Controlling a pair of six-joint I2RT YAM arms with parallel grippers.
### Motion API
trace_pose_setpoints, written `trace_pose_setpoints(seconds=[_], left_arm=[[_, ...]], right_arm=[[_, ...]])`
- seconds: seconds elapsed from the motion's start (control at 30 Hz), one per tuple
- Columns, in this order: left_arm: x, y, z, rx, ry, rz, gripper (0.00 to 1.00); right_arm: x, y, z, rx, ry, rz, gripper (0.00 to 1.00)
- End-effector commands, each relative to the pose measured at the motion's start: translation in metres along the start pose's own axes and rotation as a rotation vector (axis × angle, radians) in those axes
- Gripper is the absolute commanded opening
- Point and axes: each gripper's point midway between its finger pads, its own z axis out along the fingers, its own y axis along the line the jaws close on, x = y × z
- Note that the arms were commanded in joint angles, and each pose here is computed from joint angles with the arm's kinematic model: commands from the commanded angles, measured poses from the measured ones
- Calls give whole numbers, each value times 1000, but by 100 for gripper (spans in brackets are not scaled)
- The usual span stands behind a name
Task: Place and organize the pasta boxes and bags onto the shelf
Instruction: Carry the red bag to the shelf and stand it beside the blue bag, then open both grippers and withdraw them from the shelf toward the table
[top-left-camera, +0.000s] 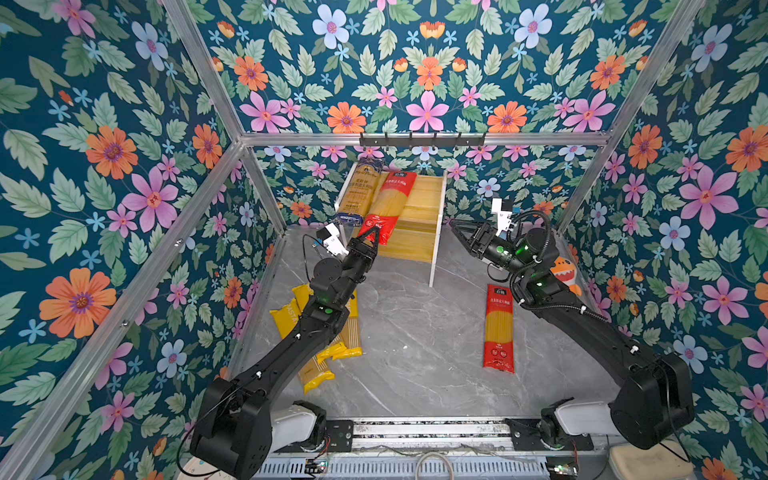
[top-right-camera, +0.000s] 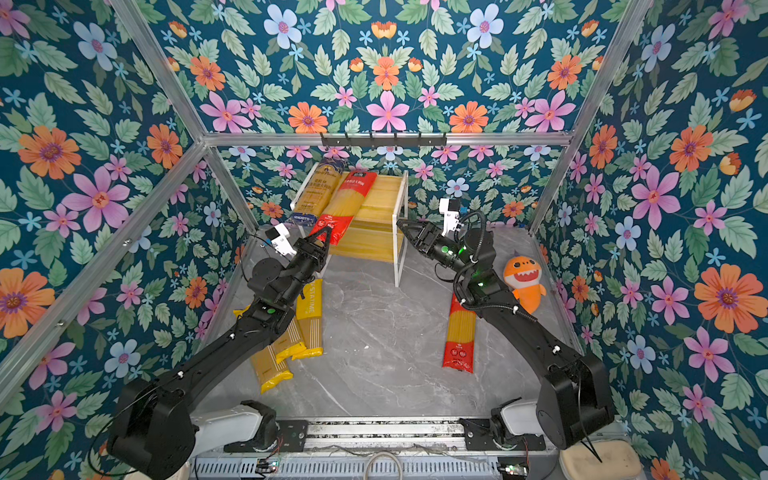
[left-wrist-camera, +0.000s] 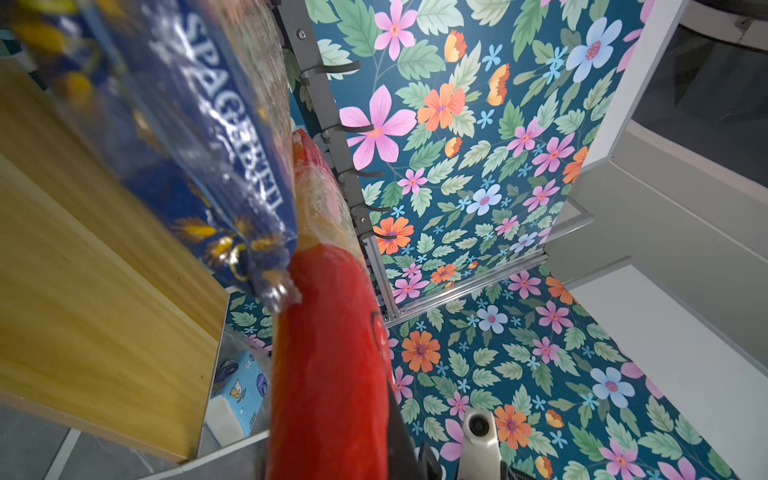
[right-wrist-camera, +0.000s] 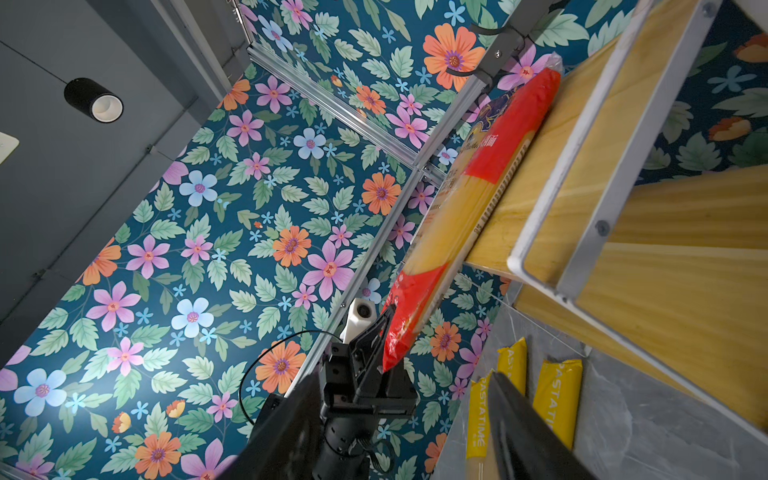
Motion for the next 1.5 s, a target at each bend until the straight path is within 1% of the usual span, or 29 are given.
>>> trace_pose_setpoints(seconds=[0.0,0.3,0.43,0.63,0.73,0.77,0.8,0.87,0.9,0.97,1.03,1.1,1.17,1.23,1.33,1.4,1.47], left_arm=[[-12,-20,7,76,-44,-1,0],[-25,-1,25,27,-110,11,0],[-26,7,31,3,-121,18,0],[-27,15,28,-27,-136,36,0],[-26,13,29,-23,-126,50,11],[-25,13,29,-22,-122,53,16],[-24,13,30,-22,-116,54,23],[-22,9,30,-9,-101,59,42],[-20,8,30,-7,-89,61,49],[-17,7,26,-2,-73,64,59],[-14,6,19,0,-52,72,67],[-8,9,8,-13,-27,82,72],[-3,12,-5,-32,-2,108,75],[6,16,-20,-63,29,153,75],[30,27,-43,-126,80,261,75],[53,46,-58,-214,117,356,75],[77,63,-70,-255,160,402,74]], right_arm=[[-1,3,-3,-8,-16,-25,65],[6,-4,-12,21,-12,-34,65],[9,-7,-14,29,-9,-32,64],[12,-10,-16,44,-3,-41,64],[12,-12,-15,51,2,-45,64],[13,-13,-15,53,3,-44,64],[14,-13,-15,55,5,-43,64],[15,-15,-17,60,8,-43,64],[16,-16,-18,64,11,-43,64],[19,-19,-22,83,15,-54,64],[23,-25,-28,118,26,-63,64],[25,-38,-41,167,25,-51,64],[26,-55,-55,227,22,-27,64],[33,-78,-72,328,39,-1,64],[54,-118,-101,545,109,25,64],[71,-147,-126,722,177,24,63],[88,-174,-152,866,236,37,63]])
